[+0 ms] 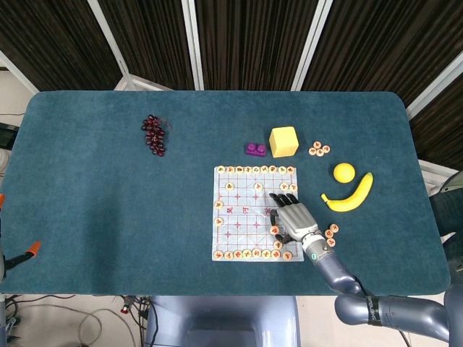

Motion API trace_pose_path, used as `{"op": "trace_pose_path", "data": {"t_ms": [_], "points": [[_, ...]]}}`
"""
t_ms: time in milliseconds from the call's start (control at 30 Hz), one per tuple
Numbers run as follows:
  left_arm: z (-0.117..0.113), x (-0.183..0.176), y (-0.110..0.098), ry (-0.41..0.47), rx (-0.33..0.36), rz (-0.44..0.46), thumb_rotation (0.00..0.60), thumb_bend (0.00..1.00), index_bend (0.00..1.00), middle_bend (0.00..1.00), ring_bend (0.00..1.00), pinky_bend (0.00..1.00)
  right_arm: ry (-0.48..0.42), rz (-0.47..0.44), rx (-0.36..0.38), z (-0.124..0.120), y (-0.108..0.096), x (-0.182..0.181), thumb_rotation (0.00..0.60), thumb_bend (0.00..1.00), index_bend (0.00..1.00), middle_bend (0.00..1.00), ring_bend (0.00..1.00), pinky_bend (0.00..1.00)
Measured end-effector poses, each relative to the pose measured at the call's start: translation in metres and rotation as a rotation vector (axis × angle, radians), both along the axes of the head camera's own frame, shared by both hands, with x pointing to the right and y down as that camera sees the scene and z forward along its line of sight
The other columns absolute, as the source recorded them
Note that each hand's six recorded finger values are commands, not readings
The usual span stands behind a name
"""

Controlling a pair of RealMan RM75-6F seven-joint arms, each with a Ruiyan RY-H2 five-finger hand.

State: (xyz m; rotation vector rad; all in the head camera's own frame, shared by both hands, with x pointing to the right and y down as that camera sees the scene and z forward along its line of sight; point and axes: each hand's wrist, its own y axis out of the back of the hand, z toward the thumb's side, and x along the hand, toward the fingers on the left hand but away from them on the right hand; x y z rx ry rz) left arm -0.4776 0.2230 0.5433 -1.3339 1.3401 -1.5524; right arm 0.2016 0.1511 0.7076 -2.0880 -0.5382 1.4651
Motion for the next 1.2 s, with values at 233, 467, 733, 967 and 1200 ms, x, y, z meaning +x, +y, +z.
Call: {"op": "trace_pose_path", "data": {"t_ms": [233,467,733,967,1200], "points": [[0.001,0.001,0.0,-0.001,-0.002,0.002,0.6,0.03,0.04,0.0,0.0,0.04,-0.002,-0.006,-0.001,0.001,0.001,0.005,0.6,0.37,0.53,0.0,0.0,0.04],[0.0,0.001,0.0,-0.001,-0.001,0.001,0.6,0.03,0.04,0.0,0.0,0.04,0.006,-0.008,-0.005,0.005,0.002,0.011,0.6,0.37,0.53,0.0,0.0,0.04],[0.001,0.001,0.0,-0.002,-0.002,0.003,0.6,0.03,0.04,0.0,0.0,0.04,0.006,-0.019,-0.006,0.005,0.003,0.014,0.6,0.37,0.53,0.0,0.0,0.04],[0.001,0.001,0.0,-0.003,-0.003,0.004,0.6,0.03,0.04,0.0,0.0,0.04,0.011,-0.026,-0.009,0.007,0.005,0.017,0.6,0.37,0.53,0.0,0.0,0.04],[0.001,0.001,0.0,-0.003,-0.003,0.003,0.6,0.03,0.04,0.0,0.0,0.04,0.013,-0.031,-0.008,0.009,0.006,0.017,0.6,0.37,0.53,0.0,0.0,0.04]]}}
